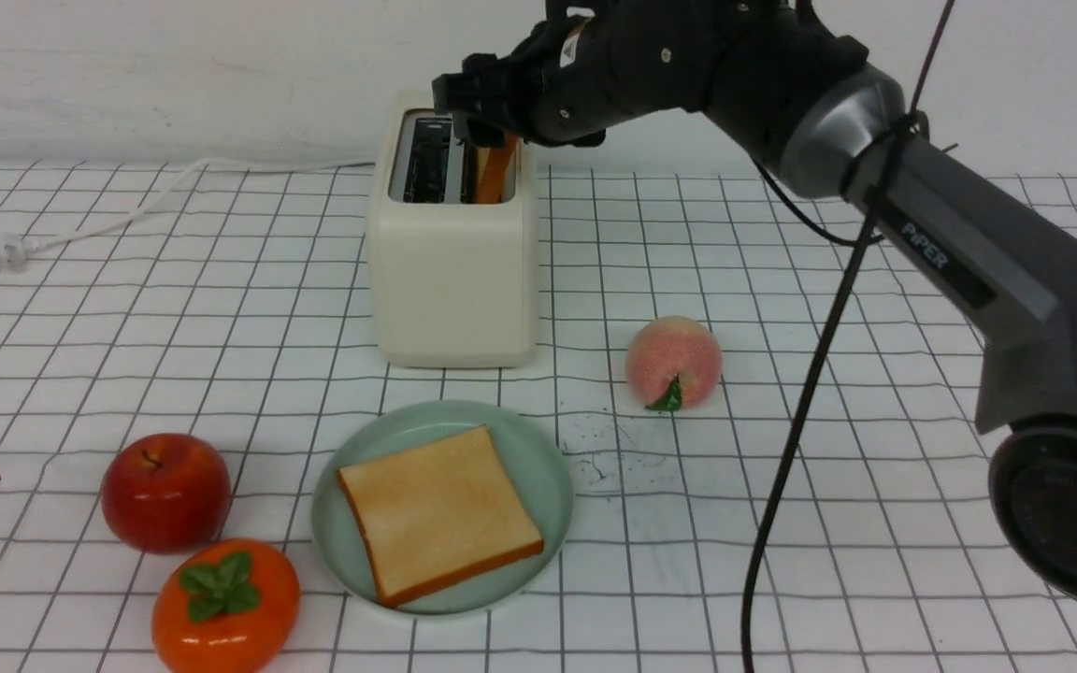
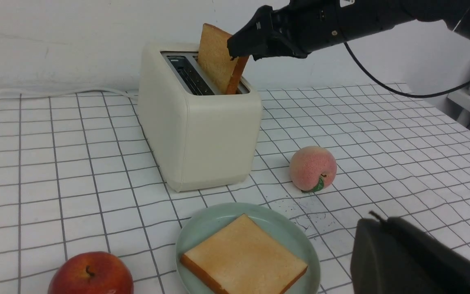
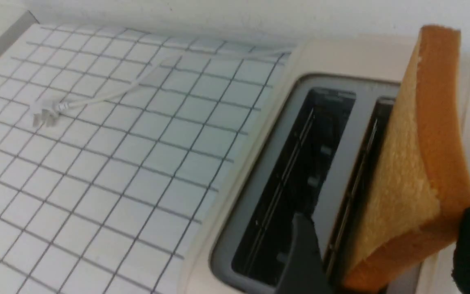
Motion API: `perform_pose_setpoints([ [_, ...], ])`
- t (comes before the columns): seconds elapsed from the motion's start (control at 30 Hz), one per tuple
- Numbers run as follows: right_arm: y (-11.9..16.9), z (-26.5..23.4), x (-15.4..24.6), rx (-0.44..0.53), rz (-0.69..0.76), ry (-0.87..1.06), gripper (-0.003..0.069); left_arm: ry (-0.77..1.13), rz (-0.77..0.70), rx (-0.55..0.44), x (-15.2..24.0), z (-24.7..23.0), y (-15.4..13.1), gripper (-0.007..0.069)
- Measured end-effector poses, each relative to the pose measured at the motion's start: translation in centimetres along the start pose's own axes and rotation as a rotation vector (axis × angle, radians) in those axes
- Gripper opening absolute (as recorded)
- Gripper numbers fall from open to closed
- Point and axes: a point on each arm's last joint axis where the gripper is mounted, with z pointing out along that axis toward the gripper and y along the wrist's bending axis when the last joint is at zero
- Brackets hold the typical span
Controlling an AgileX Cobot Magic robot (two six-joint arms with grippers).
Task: Take toasted bread from bread machine on white checkered table place on plate.
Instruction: 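Grasp the toast slice in the toaster and pull it up out of the slot with the right gripper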
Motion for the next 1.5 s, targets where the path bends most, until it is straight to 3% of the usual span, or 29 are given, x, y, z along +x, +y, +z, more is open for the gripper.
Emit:
perform_pose_setpoints([
  [0.1,0.4,-1.3,0.4,-0.006,0.027,0.113,0.0475,0.014,0.000,0.002,0.1,0.0,0.0,-0.0013],
  [0.3,0.9,-2.6,-0.8,-0.028,0.027,0.042,0.0475,0.021,-0.001,0.002,0.3,0.1,0.0,-0.0013],
  [0.5,0.4,-0.1,-0.7,-0.009,-0.031,-0.083,0.0475,0.021,-0.001,0.002,0.3,0.1,0.0,-0.0013],
  [0.8,-1.8,3.4,0.7,0.048,-0.071,-0.116,0.0454,0.020,-0.006,0.005,0.3,0.1,0.0,-0.0013],
  [1.0,-2.1,3.9,1.0,0.055,-0.082,-0.123,0.0352,0.020,-0.007,0.005,0.3,0.1,0.0,-0.0013],
  [1.3,-2.1,3.8,1.0,0.062,-0.087,-0.116,0.0298,0.019,-0.014,0.009,0.3,0.1,0.0,-0.0013],
  [1.5,-2.0,3.3,0.9,0.069,-0.086,-0.091,0.0181,0.019,-0.015,0.009,0.3,0.1,0.0,-0.0013],
])
